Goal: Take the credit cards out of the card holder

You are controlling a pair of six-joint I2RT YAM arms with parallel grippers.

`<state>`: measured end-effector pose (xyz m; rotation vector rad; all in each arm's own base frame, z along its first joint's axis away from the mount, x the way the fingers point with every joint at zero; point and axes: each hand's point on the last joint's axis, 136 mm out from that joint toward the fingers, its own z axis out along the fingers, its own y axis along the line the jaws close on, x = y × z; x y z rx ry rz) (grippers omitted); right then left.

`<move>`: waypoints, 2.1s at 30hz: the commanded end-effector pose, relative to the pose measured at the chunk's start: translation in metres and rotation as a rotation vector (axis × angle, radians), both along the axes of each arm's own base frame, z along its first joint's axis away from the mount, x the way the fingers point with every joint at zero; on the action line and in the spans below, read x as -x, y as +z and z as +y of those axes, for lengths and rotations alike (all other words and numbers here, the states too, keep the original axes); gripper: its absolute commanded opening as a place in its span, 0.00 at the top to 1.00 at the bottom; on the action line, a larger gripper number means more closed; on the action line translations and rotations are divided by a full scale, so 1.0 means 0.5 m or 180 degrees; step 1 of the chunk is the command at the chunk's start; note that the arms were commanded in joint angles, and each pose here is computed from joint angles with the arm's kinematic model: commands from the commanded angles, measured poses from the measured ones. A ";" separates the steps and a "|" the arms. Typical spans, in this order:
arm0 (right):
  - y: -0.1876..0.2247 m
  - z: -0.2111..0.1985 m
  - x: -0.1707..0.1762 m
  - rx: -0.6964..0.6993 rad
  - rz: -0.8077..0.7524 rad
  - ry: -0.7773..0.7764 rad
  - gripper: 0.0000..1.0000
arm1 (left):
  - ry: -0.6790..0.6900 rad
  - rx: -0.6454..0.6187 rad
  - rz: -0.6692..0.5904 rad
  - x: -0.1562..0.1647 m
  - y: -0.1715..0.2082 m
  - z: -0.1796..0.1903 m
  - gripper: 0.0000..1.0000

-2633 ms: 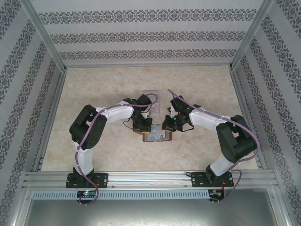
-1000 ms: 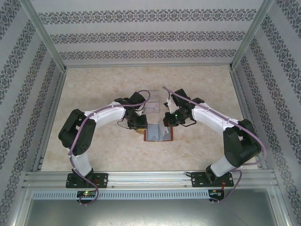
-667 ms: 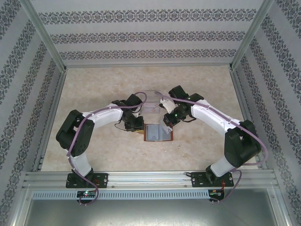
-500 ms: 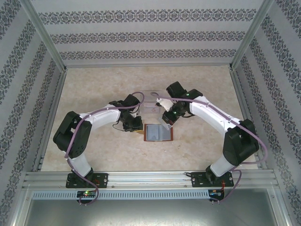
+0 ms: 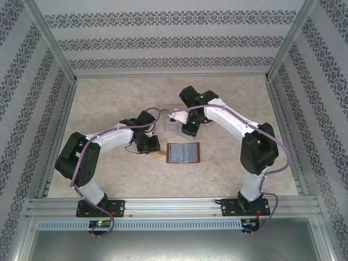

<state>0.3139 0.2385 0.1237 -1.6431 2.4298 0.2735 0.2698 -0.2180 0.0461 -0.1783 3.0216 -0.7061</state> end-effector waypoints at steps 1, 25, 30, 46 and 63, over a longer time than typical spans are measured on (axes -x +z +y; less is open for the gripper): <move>-0.002 -0.008 -0.007 0.0232 0.0022 0.0291 0.98 | 0.0113 0.0004 -0.0062 -0.005 0.007 0.014 0.85; 0.015 0.056 -0.183 0.0318 -0.0257 0.0798 0.99 | 0.0284 -0.0023 -0.0075 -0.016 0.007 0.043 0.85; 0.011 0.065 -0.209 0.0337 -0.0351 0.0881 1.00 | 0.0332 -0.0025 -0.0079 -0.016 0.007 0.050 0.85; -0.030 0.091 -0.251 0.0413 -0.0546 0.1139 1.00 | 0.0367 -0.0018 -0.0053 -0.023 0.002 0.058 0.85; -0.043 0.127 -0.240 0.0237 -0.0500 0.1270 1.00 | 0.0383 0.0006 -0.0038 -0.029 0.001 0.058 0.85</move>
